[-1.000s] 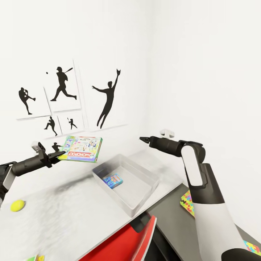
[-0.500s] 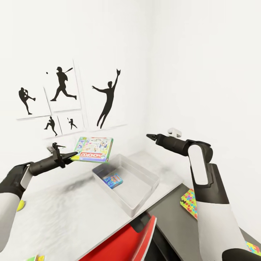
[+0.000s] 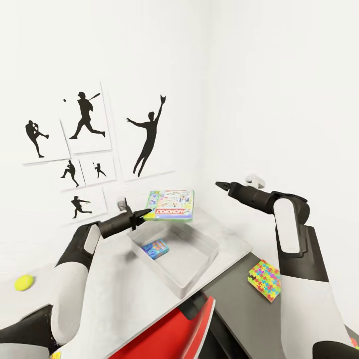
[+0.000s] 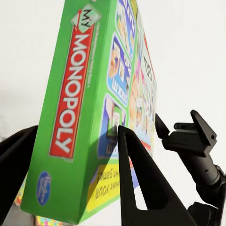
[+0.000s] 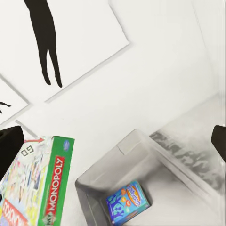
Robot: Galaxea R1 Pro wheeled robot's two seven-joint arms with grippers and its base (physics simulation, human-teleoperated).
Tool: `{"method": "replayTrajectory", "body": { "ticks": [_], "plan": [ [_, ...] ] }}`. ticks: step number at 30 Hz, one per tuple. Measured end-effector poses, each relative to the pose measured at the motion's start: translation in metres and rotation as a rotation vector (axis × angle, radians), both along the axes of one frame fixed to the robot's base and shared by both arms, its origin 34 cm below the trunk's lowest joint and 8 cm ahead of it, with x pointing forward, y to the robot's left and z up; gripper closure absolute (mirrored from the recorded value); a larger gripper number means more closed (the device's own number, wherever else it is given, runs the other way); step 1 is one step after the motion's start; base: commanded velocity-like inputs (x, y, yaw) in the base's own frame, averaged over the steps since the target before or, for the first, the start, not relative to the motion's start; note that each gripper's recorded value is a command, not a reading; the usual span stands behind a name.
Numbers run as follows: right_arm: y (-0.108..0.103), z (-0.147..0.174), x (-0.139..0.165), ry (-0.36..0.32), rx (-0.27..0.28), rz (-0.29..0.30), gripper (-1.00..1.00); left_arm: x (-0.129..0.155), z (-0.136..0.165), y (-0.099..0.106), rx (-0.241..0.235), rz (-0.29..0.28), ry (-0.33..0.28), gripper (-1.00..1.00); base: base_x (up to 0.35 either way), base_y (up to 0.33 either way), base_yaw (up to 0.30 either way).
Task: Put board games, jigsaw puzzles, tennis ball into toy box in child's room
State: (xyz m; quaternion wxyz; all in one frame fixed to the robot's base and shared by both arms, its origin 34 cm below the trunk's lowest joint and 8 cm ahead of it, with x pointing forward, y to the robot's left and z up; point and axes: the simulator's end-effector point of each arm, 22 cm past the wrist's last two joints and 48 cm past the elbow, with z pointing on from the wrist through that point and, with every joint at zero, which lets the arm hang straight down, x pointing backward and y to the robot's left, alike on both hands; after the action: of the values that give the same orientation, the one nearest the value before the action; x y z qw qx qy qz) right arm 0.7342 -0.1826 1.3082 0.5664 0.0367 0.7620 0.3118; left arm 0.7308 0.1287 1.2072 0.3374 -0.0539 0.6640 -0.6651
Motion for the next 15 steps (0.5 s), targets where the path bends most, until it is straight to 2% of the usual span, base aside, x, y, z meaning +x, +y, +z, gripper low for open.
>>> {"method": "replayTrajectory", "body": {
  "ticks": [2, 7, 9, 12, 15],
  "plan": [
    [-0.014, 0.0, 0.001, -0.001, -0.013, -0.02, -1.0, 0.009, 0.003, -0.016, -0.008, 0.055, 0.006, 1.0, 0.0, 0.0, 0.0],
    [-0.04, 0.001, 0.003, -0.002, 0.002, -0.064, -1.0, 0.024, -0.008, -0.024, 0.014, 0.169, 0.013, 1.0, 0.0, 0.0, 0.0],
    [-0.048, 0.002, 0.003, -0.002, 0.011, -0.08, -1.0, 0.027, -0.019, -0.02, 0.031, 0.214, 0.015, 1.0, 0.0, 0.0, 0.0],
    [-0.052, 0.002, 0.003, -0.002, 0.016, -0.087, -1.0, 0.029, -0.028, -0.014, 0.038, 0.245, 0.019, 1.0, 0.0, 0.0, 0.0],
    [-0.054, 0.002, 0.004, -0.001, 0.018, -0.09, -1.0, 0.031, -0.044, -0.007, 0.073, 0.29, 0.039, 1.0, 0.0, 0.0, 0.0]
  ]
}}
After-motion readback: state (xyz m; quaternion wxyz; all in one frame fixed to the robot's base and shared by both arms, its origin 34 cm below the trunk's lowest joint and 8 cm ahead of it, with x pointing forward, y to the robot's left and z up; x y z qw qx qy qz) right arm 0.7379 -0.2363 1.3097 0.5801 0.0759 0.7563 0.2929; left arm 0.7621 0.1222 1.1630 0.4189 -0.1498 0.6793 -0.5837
